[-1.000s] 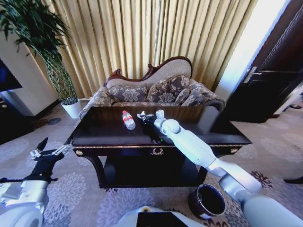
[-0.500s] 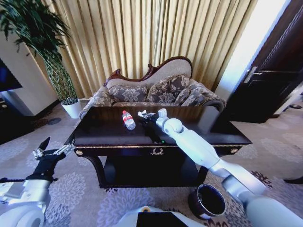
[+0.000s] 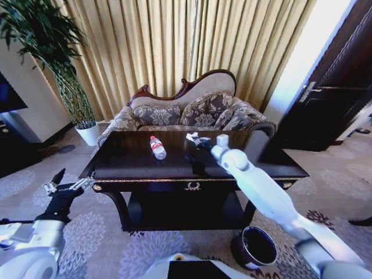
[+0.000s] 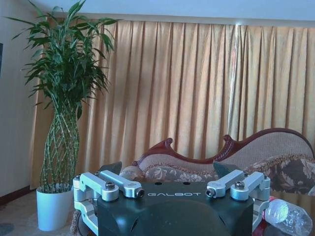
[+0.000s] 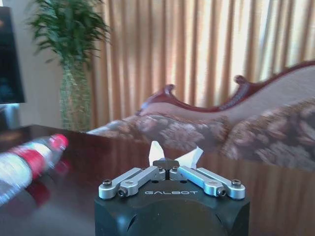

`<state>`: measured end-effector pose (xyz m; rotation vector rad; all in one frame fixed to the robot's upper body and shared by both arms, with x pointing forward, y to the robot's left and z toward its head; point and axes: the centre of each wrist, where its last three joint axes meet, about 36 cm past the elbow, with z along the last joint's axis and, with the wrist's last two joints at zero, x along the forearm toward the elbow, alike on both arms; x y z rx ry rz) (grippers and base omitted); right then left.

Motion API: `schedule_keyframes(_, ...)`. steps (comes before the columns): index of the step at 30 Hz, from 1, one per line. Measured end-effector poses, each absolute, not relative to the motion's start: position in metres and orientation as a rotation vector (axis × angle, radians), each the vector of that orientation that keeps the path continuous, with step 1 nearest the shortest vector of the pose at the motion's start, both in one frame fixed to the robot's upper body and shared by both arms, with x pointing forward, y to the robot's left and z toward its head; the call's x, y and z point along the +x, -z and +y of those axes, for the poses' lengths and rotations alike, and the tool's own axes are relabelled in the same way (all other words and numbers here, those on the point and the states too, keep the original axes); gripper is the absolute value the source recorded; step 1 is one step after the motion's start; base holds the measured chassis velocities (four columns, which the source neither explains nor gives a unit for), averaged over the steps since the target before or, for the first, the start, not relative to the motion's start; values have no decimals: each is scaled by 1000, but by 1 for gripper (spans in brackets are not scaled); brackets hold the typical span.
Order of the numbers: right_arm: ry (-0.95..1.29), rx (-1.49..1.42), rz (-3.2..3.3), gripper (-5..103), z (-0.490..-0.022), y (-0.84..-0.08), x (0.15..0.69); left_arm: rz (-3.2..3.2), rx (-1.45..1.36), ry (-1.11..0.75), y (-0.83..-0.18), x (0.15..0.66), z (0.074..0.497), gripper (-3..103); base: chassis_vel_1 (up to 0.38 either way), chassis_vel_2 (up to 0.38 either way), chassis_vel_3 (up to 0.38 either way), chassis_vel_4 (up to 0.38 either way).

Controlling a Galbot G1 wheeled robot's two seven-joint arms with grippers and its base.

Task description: Move to the front of the table and place the trash on the table into the trash bin.

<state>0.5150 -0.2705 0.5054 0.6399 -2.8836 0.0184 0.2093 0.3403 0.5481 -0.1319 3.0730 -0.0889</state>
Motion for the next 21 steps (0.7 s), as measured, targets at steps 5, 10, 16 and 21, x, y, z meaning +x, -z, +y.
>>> schedule_keyframes(5, 6, 501, -2947, 0, -315, -501, 480, 3078, -107, 95, -547, 211, 338, 100, 0, 0, 0, 0)
schedule_keyframes(10, 13, 379, -3014, 0, -344, -503, 443, 3078, -96, 105, -546, 213, 335, 100, 0, 0, 0, 0)
schedule_keyframes(16, 36, 243, -3070, 0, -364, -512, 413, 3077, -92, 113, -547, 213, 335, 100, 0, 0, 0, 0)
schedule_keyframes(21, 56, 171, -3096, 0, -379, -527, 383, 3068, -70, 141, -549, 216, 336, 100, 0, 0, 0, 0)
